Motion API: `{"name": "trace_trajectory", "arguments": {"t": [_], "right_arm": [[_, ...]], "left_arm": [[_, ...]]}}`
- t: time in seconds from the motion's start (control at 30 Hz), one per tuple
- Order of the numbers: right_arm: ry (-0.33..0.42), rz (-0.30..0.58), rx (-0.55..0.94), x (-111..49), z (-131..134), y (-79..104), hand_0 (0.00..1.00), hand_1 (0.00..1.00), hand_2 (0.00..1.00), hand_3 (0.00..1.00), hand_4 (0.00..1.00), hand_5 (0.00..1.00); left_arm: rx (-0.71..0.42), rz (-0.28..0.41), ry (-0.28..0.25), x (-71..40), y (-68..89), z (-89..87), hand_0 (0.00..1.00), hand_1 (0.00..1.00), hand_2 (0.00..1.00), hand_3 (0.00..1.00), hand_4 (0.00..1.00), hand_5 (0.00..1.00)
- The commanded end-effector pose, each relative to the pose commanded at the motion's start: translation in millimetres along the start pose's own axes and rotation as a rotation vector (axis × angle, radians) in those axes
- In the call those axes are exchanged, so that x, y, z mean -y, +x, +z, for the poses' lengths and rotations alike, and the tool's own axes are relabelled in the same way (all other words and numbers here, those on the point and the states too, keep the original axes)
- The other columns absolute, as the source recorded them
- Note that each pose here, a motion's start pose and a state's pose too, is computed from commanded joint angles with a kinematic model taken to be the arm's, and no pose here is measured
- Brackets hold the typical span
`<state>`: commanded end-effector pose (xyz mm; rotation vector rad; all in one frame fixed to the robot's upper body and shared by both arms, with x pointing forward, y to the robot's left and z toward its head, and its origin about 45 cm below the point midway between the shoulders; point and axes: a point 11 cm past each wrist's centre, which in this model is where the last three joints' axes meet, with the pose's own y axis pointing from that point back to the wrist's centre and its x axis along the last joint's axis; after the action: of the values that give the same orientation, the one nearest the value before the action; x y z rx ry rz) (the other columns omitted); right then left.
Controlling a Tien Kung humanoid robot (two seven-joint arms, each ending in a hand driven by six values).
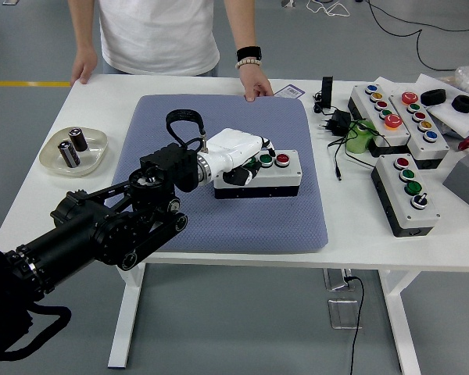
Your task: Pick up the button,place it on the desk,press the button,press the button
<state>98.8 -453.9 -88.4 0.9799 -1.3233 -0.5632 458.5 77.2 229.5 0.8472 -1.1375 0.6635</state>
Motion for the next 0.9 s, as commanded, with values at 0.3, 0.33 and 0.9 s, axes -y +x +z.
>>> {"name": "trace_trajectory", "arguments": {"t": [0.3,0.33,0.9], "right_arm": [[-0.004,0.0,-0.005,0.2,1.9,0.5,0.647,0.531,0.56,0.634,0.241,0.242],[-0.004,0.001,-0.005,0.2,2.0,0.6,0.647,0.531,0.56,0.634,0.241,0.242],[-0.001,0.003,-0.006,0.3,0.7,1.5,0.647,0.531,0.558,0.634,0.241,0.242]], "left_arm": [[0.005,-0.014,-0.005,-0.4,-5.1,1.9,0.002,0.002,0.002,0.743,0.285,0.002],[0.005,-0.015,-0.008,-0.5,-5.6,2.8,0.002,0.002,0.002,0.743,0.285,0.002],[0.006,-0.016,-0.006,0.1,-5.3,2.6,0.002,0.002,0.002,0.742,0.285,0.002]]}}
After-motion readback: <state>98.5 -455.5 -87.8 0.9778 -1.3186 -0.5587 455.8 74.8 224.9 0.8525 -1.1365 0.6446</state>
